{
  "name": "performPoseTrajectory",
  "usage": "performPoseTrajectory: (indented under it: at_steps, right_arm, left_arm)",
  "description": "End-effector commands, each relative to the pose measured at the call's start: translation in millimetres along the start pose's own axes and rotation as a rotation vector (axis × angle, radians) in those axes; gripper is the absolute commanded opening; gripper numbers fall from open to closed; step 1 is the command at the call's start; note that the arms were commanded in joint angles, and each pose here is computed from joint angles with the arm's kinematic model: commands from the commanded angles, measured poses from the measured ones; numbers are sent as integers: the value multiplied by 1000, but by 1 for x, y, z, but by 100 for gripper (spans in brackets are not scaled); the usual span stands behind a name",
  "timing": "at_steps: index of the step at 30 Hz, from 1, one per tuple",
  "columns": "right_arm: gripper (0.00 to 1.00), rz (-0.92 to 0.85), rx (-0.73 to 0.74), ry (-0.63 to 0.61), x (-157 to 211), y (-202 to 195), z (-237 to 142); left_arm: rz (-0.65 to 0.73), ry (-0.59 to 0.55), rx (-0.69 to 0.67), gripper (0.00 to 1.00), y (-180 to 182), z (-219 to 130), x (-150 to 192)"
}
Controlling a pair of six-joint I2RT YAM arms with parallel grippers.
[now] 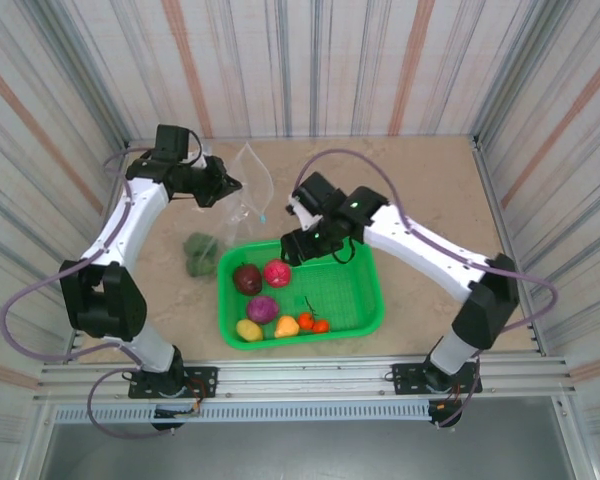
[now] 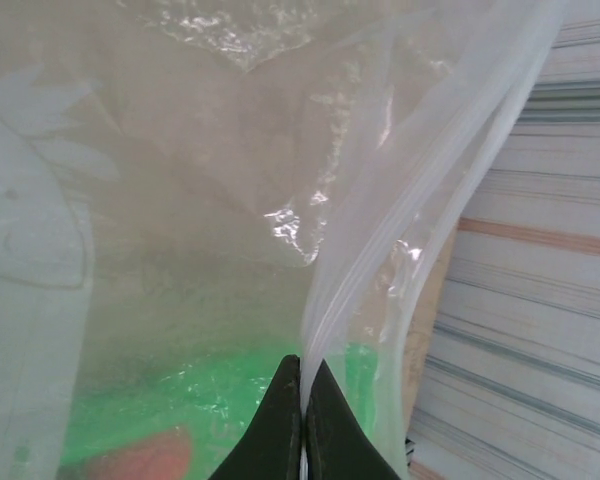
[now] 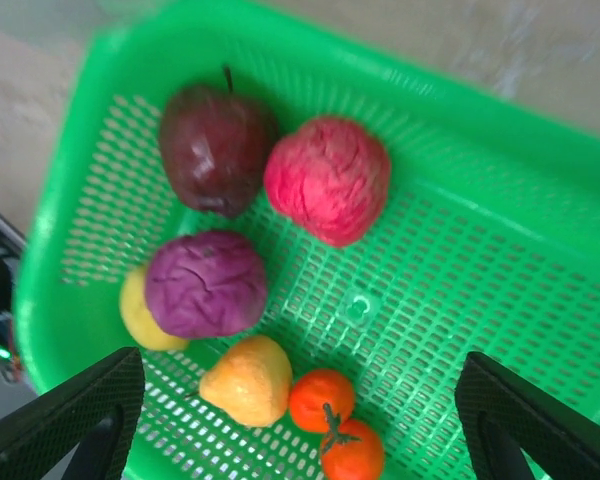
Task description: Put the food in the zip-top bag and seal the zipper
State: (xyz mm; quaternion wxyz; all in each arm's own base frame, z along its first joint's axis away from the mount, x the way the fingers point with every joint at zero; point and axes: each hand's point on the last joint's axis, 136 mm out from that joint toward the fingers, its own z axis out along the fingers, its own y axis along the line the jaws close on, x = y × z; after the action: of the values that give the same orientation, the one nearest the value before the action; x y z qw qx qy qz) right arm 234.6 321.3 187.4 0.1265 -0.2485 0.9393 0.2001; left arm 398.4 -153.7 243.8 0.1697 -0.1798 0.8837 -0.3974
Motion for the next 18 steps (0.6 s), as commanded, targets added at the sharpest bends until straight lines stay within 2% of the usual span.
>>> performPoseTrajectory:
  at_steps: [1,4,8,18]
  right_arm:
    - [87,34,9,39,2,-2,34]
    - [93,60,24,40,0,-6,59]
    - [94,104,59,63,-1,-11,87]
    - [94,125,131,56,-4,-13,127]
  left_arm:
    - [62,-54,128,0,-33,-24,-4]
    - [57,-68,87,0,-27,-29,-2]
    - [19,-104,-16,0,-7,-37,3]
    - [-3,-111,-59,0,17,-36,24]
